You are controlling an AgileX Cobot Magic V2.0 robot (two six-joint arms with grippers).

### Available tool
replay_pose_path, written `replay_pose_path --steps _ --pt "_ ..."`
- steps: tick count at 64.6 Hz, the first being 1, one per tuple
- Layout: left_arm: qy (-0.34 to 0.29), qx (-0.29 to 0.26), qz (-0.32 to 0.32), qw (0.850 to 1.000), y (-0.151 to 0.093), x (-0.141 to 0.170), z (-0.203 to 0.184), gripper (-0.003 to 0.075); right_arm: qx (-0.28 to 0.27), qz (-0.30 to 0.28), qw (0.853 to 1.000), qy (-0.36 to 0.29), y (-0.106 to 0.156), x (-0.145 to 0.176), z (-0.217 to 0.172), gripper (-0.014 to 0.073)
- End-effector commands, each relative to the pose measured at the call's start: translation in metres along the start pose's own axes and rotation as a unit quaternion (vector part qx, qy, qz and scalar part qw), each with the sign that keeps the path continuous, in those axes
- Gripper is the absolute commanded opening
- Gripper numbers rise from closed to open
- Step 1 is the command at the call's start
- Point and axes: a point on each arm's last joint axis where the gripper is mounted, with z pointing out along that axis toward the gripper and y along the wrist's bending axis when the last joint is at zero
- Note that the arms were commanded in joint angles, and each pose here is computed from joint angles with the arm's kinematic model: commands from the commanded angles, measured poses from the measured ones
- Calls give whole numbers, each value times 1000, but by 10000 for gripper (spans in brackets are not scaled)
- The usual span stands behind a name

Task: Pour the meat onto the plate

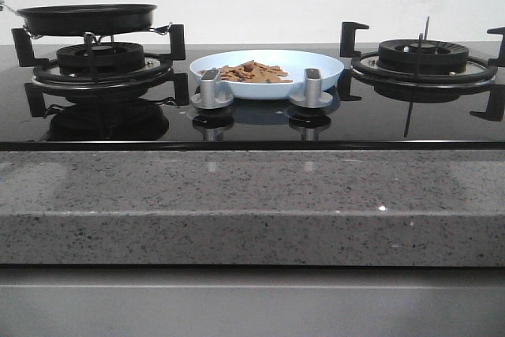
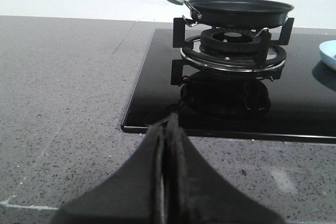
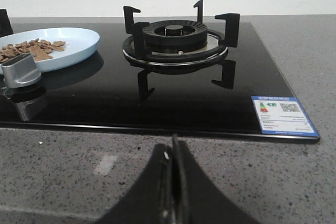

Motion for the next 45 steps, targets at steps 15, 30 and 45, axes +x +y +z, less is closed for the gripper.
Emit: replay_pose_path --steps 15,30,45 --pt "-50 -1 -5 999 0 -7 -1 -20 5 -5 999 -53 -1 -10 -2 -64" --pt "-50 -1 -5 999 0 -7 -1 -20 5 -5 999 -52 -1 -10 -2 -64" --pt "-50 -1 -5 999 0 -7 -1 -20 5 -5 999 -52 -1 -10 -2 -64"
